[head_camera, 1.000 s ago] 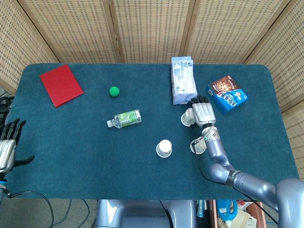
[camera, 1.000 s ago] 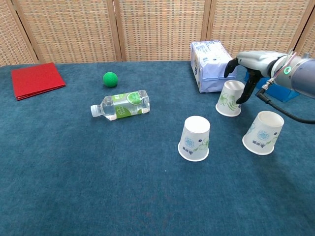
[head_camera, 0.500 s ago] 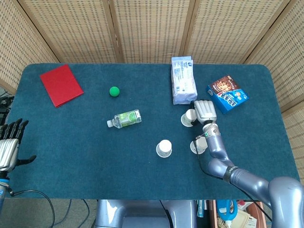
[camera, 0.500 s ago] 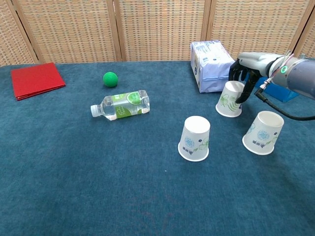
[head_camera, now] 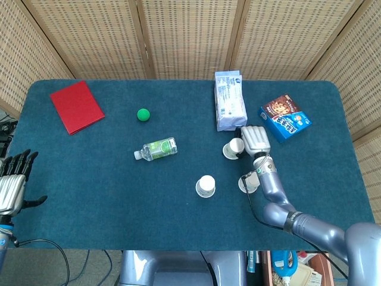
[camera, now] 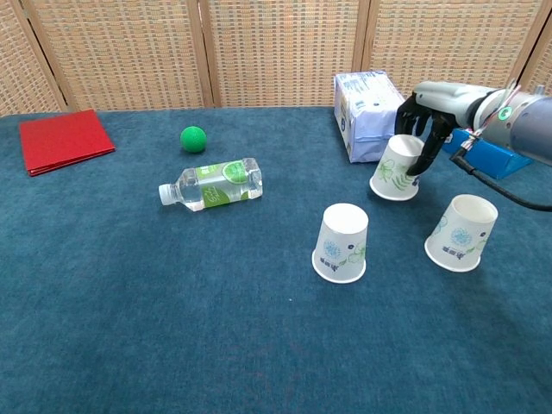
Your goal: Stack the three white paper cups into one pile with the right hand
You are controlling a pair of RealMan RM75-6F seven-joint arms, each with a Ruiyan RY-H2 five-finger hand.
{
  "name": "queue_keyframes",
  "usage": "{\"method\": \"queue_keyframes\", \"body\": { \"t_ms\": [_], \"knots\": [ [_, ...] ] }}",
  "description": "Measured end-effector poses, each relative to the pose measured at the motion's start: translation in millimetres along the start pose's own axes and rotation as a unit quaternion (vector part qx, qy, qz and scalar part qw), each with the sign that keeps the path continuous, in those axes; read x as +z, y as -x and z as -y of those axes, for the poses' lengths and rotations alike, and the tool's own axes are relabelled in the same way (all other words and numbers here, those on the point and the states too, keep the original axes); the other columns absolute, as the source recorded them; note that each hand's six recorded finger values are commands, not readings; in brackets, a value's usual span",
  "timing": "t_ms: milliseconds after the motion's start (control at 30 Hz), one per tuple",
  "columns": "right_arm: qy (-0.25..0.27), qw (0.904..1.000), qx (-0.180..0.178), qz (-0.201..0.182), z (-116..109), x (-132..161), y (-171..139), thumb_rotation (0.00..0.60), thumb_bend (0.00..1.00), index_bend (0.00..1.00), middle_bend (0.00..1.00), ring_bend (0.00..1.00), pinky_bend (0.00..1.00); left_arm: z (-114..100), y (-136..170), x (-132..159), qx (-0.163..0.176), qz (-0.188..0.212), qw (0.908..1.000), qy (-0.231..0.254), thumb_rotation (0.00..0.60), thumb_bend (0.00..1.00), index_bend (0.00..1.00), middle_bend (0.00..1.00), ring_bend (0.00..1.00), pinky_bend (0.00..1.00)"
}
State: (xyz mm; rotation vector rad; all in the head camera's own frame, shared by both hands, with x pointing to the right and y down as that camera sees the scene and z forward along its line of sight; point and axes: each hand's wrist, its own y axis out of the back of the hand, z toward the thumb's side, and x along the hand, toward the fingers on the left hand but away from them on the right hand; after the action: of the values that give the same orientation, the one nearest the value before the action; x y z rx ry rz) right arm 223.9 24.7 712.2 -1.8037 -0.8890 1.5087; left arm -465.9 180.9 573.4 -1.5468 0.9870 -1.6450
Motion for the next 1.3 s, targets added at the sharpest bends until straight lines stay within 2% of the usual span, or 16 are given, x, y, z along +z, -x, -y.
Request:
{"method": "queue_keyframes", "body": {
  "t_ms": [200, 333, 567, 1300],
  "knots": [
    [0.03, 0.9981, 0.004, -0.053, -21.0, 26.5, -31.8, 0.6, 0.08, 0.51, 0.52, 0.36, 0.38, 0.1, 1.8, 3.6, -0.002, 0.009, 1.0, 0.002, 0.6, 0.15, 0.0, 0.0, 0.0, 0.0],
    [0.049, 0.9936, 0.019, -0.1, -37.5, 47.2, -69.1, 0.6, 0.08, 0.51, 0.52, 0.36, 0.38, -0.4, 3.1, 5.5, -0.002, 0.014, 0.9999, 0.003, 0.6, 0.14, 0.0, 0.0, 0.0, 0.0],
    [0.05, 0.9873, 0.032, -0.147, -49.4, 61.9, -114.1, 0.6, 0.09, 0.51, 0.52, 0.36, 0.38, -0.6, 4.8, 8.5, -0.002, 0.021, 0.9998, 0.002, 0.6, 0.14, 0.0, 0.0, 0.0, 0.0],
    [0.024, 0.9861, 0.048, -0.157, -15.2, 88.6, -107.8, 0.6, 0.09, 0.51, 0.52, 0.36, 0.38, -2.2, 6.3, 9.2, -0.001, 0.024, 0.9997, 0.007, 0.6, 0.14, 0.0, 0.0, 0.0, 0.0]
  ]
}}
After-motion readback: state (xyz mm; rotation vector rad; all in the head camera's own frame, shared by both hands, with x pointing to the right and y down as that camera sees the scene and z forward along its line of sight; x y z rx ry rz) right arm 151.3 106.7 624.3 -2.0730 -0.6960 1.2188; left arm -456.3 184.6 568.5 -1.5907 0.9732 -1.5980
